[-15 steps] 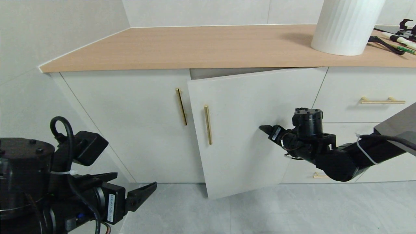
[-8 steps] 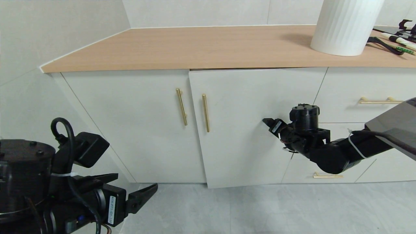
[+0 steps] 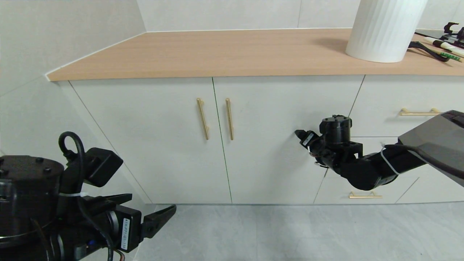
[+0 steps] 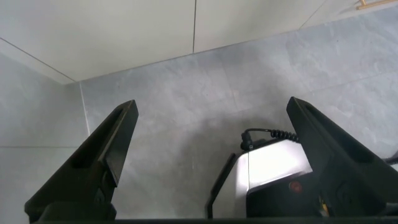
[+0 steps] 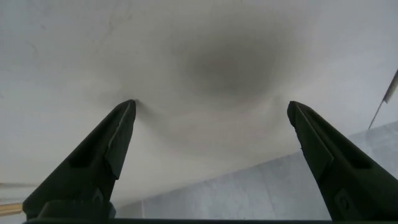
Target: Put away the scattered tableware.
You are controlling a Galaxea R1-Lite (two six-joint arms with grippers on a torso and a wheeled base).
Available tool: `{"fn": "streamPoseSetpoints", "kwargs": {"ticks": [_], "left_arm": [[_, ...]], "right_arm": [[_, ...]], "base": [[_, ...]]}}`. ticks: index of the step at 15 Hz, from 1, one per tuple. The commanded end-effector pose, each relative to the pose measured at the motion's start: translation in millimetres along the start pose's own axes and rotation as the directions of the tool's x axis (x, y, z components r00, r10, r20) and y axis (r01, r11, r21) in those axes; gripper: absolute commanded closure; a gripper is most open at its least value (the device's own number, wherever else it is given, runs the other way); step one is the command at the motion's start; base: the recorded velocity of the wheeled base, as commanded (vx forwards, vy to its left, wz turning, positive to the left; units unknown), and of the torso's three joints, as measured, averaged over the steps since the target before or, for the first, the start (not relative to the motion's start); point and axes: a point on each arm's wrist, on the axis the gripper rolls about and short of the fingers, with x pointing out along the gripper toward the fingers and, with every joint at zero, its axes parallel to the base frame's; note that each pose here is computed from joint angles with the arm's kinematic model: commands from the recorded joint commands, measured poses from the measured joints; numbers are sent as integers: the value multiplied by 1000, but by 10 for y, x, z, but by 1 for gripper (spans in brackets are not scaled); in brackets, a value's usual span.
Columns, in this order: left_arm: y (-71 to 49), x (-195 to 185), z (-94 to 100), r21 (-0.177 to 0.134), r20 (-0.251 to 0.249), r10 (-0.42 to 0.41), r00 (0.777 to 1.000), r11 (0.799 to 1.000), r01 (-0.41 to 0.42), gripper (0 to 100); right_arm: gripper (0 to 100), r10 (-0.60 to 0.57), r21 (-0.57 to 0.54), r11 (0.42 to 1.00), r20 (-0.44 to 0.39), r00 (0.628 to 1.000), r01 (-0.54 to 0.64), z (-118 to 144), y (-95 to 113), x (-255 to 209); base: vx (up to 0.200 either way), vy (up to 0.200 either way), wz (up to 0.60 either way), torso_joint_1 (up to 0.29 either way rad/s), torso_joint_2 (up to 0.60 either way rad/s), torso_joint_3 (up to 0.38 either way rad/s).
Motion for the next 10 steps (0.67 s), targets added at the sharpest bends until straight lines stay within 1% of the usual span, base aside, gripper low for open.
{"fn": "streamPoseSetpoints", "kwargs": {"ticks": [1, 2, 3, 4, 5, 6, 7, 8, 9, 10], "left_arm": [[-1, 5, 1, 0, -1, 1, 1000, 1000, -1, 0], [1, 5, 3, -4, 1, 2, 1000, 1000, -2, 0], [10, 7, 12, -13, 5, 5, 1000, 1000, -4, 0], [38, 10, 32, -32, 11, 18, 1000, 999, -17, 0], [54, 13, 36, -37, 13, 26, 1000, 999, -25, 0], [65, 16, 29, -34, 19, 30, 999, 999, -29, 0], [70, 23, -11, -24, 22, 29, 999, 999, -29, 0], [72, 29, -10, -27, 45, 30, 999, 999, -29, 0], [86, 33, -2, -37, 79, 43, 996, 999, -40, 0], [107, 38, 17, -55, 123, 60, 991, 997, -54, 0]], "right_arm": [[0, 3, 0, 1000, -4, 1000, -3, 16, -4, -46], [0, 12, -2, 1000, -10, 1000, -12, 51, 13, -131], [0, 55, 1, 998, -27, 998, -55, 135, 54, -288], [0, 96, -1, 995, -52, 994, -96, 220, 73, -457], [0, 116, -9, 993, -66, 991, -117, 261, 76, -555], [0, 142, -51, 988, -85, 986, -147, 312, 65, -706], [0, 148, -154, 975, -91, 985, -161, 353, 21, -888], [0, 159, -200, 965, -74, 985, -171, 397, -2, -1026], [0, 178, -220, 958, -46, 983, -183, 452, -32, -1196], [0, 204, -235, 951, -11, 979, -201, 523, -56, -1392]], "base": [[0, 0, 0, 0, 0, 0], [0, 0, 0, 0, 0, 0], [0, 0, 0, 0, 0, 0], [0, 0, 0, 0, 0, 0], [0, 0, 0, 0, 0, 0], [0, 0, 0, 0, 0, 0], [0, 0, 0, 0, 0, 0], [0, 0, 0, 0, 0, 0], [0, 0, 0, 0, 0, 0], [0, 0, 0, 0, 0, 0]]}}
